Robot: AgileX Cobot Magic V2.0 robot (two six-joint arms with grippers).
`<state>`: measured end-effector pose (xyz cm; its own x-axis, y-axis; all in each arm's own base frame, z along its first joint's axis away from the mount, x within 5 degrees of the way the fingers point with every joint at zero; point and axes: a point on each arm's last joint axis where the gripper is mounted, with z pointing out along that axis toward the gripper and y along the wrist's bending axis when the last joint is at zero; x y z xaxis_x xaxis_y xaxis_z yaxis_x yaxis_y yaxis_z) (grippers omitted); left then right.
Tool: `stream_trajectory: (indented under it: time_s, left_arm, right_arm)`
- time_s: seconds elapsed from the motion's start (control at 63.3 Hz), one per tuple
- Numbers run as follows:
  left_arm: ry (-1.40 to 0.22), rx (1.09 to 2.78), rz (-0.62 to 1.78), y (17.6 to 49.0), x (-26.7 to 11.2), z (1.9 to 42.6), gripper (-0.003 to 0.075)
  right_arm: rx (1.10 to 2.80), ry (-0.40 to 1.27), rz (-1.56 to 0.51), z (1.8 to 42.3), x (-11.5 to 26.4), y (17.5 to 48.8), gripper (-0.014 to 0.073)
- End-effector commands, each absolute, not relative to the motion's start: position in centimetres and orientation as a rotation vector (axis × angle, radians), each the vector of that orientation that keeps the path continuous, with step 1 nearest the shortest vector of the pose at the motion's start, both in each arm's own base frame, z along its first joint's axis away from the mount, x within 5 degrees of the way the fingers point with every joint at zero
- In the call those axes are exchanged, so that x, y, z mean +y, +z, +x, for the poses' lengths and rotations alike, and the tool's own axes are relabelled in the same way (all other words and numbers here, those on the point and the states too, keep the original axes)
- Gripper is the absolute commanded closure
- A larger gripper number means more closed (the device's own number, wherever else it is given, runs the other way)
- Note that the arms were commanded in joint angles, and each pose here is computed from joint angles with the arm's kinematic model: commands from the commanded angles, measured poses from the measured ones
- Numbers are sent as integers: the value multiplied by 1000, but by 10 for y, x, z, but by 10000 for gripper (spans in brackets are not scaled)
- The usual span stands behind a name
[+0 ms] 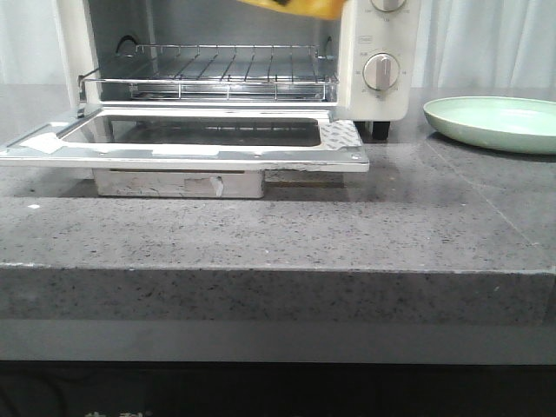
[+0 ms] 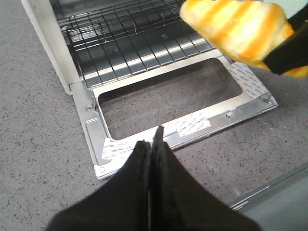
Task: Put bread in oven
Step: 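Lift the croissant with the right gripper and carry it into the oven, then lower the croissant onto the oven rack and open the right gripper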
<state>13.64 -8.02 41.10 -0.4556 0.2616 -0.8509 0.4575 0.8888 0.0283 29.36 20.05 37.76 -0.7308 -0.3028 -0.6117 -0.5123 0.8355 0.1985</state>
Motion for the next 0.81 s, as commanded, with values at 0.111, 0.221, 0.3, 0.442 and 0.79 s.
stream_trajectory:
  time_s: [0.111,0.221,0.3,0.442,0.79]
  left_arm:
    - [-274,2004,500,420,-86,144,739]
    - [-266,2028,508,416,-90,151,739]
    - [-259,2047,515,412,-94,156,739]
    - [-173,2063,561,405,-96,166,739]
    - [-224,2068,552,405,-100,166,739]
  right_arm:
    - [2339,386,-546,318,219,402,550]
    - [2353,252,-523,335,228,397,550]
    - [2364,181,-507,349,233,389,550]
    - [2369,149,-510,366,243,378,550]
    - [2256,198,-503,380,254,379,550]
